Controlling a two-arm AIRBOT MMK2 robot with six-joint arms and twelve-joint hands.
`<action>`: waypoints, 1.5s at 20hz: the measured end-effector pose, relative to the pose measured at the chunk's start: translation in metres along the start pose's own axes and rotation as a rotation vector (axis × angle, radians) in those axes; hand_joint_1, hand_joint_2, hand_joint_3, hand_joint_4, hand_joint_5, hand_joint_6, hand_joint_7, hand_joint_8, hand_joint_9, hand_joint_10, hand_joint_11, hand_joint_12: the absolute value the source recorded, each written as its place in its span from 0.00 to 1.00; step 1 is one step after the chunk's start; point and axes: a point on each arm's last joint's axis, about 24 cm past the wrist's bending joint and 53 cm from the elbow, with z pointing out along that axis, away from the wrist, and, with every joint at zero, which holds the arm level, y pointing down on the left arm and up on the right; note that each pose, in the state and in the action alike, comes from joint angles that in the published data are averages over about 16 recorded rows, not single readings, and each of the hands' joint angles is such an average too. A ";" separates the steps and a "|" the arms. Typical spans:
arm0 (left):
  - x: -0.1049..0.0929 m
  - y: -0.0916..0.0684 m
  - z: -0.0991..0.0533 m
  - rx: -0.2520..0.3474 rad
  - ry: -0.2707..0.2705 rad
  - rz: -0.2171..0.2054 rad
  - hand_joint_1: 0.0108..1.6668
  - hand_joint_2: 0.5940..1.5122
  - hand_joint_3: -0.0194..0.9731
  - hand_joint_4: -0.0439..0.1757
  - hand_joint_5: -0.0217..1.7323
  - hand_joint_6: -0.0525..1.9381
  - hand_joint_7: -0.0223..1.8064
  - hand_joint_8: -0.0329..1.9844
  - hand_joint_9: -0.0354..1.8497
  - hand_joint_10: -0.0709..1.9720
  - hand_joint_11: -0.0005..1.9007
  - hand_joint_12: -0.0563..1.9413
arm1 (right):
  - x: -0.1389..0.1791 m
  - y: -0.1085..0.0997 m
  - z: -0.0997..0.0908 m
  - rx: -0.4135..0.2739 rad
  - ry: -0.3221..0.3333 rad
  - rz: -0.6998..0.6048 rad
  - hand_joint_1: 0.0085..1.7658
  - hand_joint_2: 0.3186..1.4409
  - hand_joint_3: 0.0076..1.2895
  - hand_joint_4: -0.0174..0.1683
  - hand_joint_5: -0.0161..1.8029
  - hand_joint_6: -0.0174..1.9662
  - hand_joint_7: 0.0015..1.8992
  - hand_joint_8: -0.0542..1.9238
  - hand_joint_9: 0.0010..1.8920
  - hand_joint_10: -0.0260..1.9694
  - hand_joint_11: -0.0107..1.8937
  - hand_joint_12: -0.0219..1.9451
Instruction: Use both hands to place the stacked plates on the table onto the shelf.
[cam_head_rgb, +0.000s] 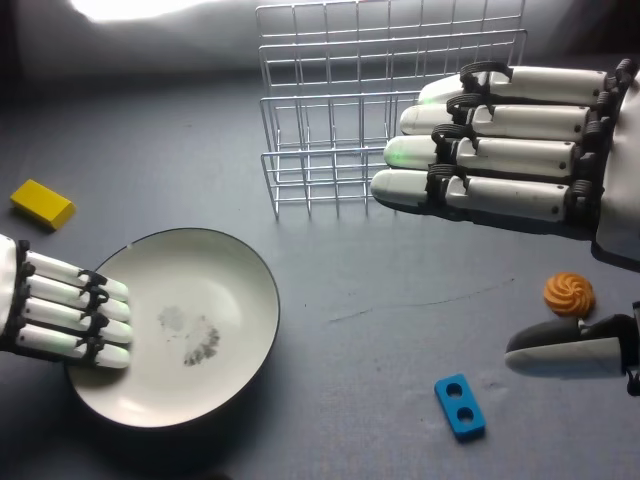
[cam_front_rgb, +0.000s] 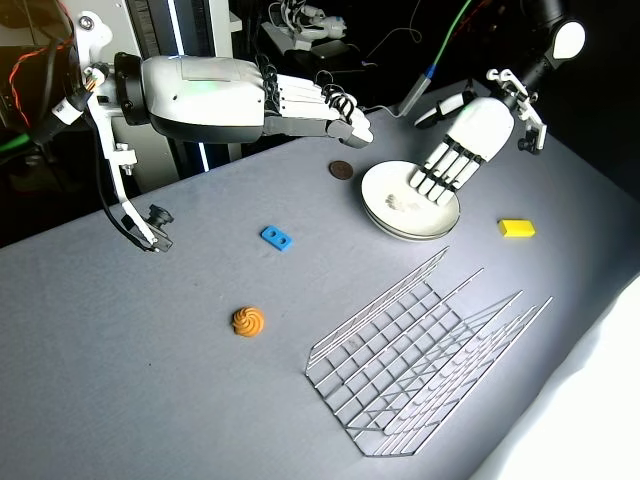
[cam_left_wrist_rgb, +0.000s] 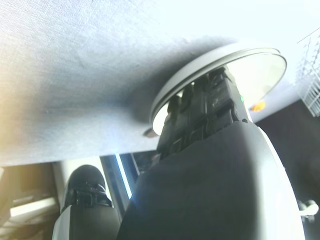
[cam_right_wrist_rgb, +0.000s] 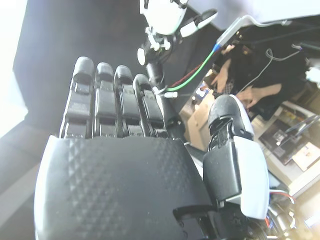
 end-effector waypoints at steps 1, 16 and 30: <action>-0.001 -0.001 0.002 0.003 -0.002 -0.003 0.01 0.51 0.04 0.19 0.02 0.03 0.01 0.01 0.02 0.03 0.01 0.03 | 0.000 0.000 0.000 0.000 0.001 -0.002 0.02 0.80 0.01 0.10 0.06 0.02 0.07 0.03 0.08 0.02 0.02 0.23; -0.041 -0.038 0.045 0.066 -0.064 -0.037 0.00 0.52 0.04 0.19 0.02 0.03 0.02 0.02 0.03 0.04 0.01 0.04 | 0.031 0.006 0.017 -0.013 0.058 -0.105 0.02 0.82 0.01 0.10 0.07 0.02 0.08 0.03 0.09 0.02 0.02 0.24; -0.053 -0.052 0.056 0.086 -0.084 -0.046 0.01 0.52 0.03 0.19 0.03 0.04 0.02 0.02 0.02 0.03 0.01 0.03 | 0.070 -0.002 0.039 0.023 0.143 -0.123 0.21 0.66 0.01 0.10 0.04 0.02 0.06 0.03 0.07 0.02 0.02 0.26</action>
